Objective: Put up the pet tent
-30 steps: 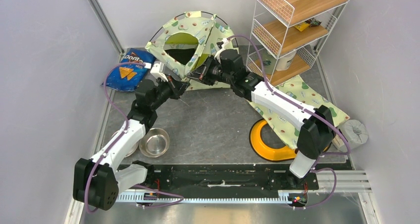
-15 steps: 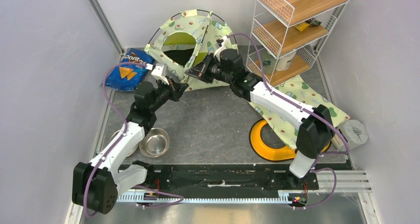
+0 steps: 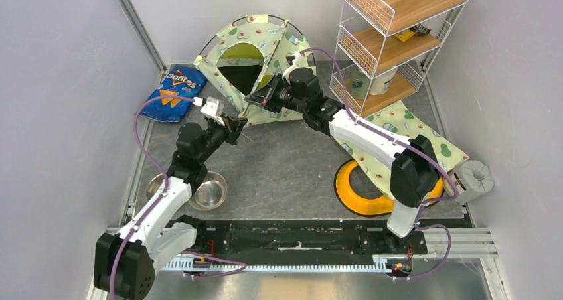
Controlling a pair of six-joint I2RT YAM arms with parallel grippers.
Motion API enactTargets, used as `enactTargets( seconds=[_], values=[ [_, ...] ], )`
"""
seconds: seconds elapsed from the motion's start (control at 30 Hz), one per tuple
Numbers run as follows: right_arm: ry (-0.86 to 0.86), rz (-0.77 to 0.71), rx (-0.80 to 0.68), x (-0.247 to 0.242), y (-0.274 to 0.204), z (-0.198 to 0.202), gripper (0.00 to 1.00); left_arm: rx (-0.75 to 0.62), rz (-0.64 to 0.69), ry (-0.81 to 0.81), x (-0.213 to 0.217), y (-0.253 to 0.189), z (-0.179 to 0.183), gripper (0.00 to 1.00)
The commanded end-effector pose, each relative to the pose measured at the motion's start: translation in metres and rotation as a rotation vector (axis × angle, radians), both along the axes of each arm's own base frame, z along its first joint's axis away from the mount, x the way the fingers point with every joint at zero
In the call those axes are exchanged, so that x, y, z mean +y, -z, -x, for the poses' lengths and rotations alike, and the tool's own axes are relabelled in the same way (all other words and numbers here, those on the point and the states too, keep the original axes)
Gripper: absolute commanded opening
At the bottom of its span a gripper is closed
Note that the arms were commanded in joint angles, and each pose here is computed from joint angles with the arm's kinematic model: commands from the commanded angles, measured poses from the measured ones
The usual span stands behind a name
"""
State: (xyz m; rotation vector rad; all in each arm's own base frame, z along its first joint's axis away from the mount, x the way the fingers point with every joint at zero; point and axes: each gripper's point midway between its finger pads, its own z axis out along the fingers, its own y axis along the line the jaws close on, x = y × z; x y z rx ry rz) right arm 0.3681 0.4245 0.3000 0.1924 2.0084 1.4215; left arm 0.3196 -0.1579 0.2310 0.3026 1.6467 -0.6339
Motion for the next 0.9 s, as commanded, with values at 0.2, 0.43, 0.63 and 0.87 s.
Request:
enactTargets(
  seconds=[0.2,0.43,0.63,0.87],
  values=[
    [0.532,-0.137,-0.115,-0.086,-0.053,-0.117,0.00,0.088,-0.091,0.130,-0.008,0.041,0.041,0.02],
    [0.561,-0.155,-0.101,-0.095,-0.056,-0.125,0.00,0.070,-0.100,0.122,-0.006,0.040,0.043,0.02],
    [0.540,-0.130,-0.111,-0.097,-0.049,-0.128,0.00,0.057,-0.082,0.064,0.000,0.035,0.038,0.02],
    [0.325,-0.113,-0.126,-0.070,-0.042,-0.100,0.00,0.053,0.053,0.017,-0.007,0.006,0.014,0.02]
  ],
)
